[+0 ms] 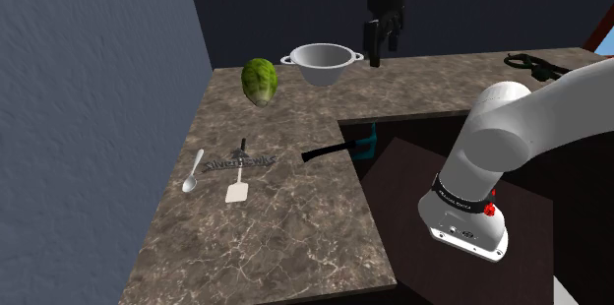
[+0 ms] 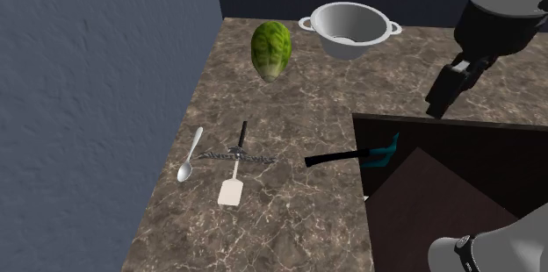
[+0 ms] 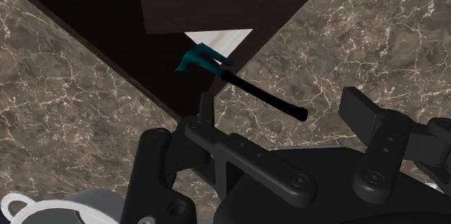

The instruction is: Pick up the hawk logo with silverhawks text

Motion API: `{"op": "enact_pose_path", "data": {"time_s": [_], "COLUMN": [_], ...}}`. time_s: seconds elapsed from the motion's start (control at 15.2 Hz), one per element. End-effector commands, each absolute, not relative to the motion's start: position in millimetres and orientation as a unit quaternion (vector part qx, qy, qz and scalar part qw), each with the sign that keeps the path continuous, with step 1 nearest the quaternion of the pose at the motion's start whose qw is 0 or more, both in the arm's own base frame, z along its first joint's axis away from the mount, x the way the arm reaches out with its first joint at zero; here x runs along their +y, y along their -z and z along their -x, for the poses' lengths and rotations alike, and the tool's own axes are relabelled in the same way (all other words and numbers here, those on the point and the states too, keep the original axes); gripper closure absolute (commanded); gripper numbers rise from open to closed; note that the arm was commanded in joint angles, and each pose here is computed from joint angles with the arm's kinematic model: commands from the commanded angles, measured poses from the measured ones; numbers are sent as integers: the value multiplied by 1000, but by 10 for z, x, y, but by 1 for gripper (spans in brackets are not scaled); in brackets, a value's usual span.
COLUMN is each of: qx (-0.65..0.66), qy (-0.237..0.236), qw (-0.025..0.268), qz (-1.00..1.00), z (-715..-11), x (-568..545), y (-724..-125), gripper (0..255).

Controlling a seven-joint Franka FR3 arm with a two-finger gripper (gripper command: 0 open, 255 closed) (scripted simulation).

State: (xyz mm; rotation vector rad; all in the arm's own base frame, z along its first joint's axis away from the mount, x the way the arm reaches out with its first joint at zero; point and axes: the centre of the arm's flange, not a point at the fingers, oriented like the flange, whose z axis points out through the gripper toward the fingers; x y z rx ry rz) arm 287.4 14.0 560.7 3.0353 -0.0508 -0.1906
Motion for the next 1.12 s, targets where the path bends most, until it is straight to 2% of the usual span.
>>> {"op": "enact_pose_path", "data": {"time_s": [0.0,1.06], "qx": [-17,145], "qy": [63,71], "qw": [50,35], "qz": [-997,-986], "z": [-2874,-4489], "x": [140,832], "y": [-5607,-4449], "gripper": [0,0]}}
